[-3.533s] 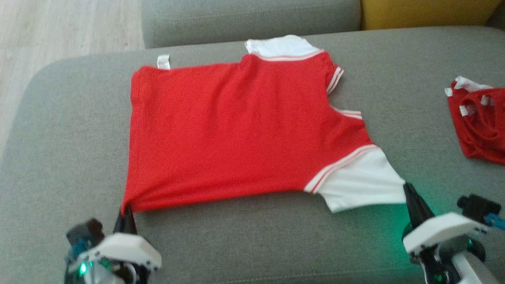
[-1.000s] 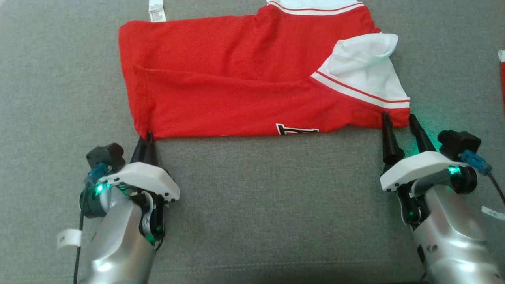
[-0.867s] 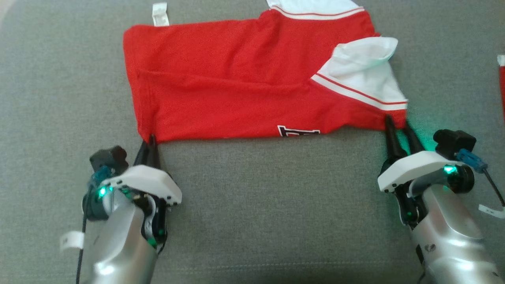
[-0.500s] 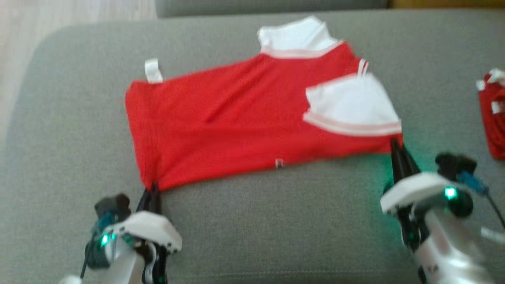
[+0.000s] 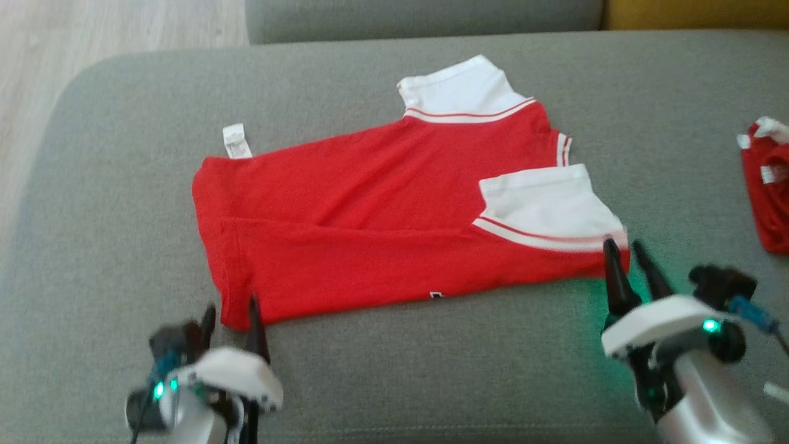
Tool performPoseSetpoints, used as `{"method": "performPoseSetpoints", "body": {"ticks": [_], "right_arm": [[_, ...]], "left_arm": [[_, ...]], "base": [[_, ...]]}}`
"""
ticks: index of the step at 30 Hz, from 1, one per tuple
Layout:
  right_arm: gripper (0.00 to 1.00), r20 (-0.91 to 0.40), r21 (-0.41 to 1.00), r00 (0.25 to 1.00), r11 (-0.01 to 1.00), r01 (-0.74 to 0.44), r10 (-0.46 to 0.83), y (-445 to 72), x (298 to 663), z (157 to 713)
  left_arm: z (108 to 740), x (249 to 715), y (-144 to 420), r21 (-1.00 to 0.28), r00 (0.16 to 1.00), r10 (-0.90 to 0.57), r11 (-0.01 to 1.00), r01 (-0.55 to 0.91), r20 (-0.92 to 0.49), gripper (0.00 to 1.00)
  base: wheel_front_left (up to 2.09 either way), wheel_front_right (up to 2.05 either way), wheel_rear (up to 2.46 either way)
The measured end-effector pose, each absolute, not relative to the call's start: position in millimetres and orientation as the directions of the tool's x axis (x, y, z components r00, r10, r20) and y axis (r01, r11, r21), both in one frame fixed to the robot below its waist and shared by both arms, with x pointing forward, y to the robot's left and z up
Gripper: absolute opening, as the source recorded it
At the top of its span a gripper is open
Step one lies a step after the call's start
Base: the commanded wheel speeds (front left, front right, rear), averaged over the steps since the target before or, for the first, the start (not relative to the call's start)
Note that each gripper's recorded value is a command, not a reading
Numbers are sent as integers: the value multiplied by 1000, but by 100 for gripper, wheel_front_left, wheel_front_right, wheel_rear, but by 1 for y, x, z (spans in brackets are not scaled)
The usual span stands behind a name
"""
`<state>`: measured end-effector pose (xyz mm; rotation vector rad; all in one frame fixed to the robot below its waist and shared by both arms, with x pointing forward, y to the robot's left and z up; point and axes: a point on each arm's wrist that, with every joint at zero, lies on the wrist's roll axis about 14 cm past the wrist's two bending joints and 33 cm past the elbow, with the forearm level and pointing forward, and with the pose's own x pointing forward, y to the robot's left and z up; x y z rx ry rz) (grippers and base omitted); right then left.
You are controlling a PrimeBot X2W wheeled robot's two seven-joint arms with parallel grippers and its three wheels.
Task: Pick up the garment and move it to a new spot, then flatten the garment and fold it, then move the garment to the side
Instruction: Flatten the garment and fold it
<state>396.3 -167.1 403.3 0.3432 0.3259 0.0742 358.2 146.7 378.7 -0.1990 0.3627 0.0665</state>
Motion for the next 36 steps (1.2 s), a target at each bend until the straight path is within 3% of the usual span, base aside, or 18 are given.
{"method": "performPoseSetpoints", "body": {"ticks": [9,14,27,28,29,30,31,36], "right_arm": [[100,-158,242,964,955,-171,213,-146,473,457],[100,-118,197,954,948,-250,276,-128,508,477],[100,-119,124,918,923,-364,378,-100,559,479],[100,-128,121,913,920,-373,387,-97,561,476],[100,-136,116,909,917,-381,395,-94,563,474],[100,-149,109,905,916,-386,399,-93,565,471],[100,-168,97,901,916,-390,401,-93,568,468],[100,-258,52,894,929,-366,366,-106,594,453]], "left_arm": [[439,454,162,-66,975,-30,998,16,-220,100],[434,489,180,8,941,-59,998,66,-333,100],[378,517,193,50,852,-57,994,97,-521,100],[373,517,194,51,844,-54,994,96,-534,93],[368,516,194,50,836,-52,994,95,-546,48],[364,515,194,50,829,-52,994,96,-557,15],[362,515,194,51,827,-52,994,97,-560,0],[362,524,185,38,833,-79,992,119,-547,0]], "base": [[0,0,0],[0,0,0],[0,0,0],[0,0,0],[0,0,0],[0,0,0],[0,0,0],[0,0,0]]}}
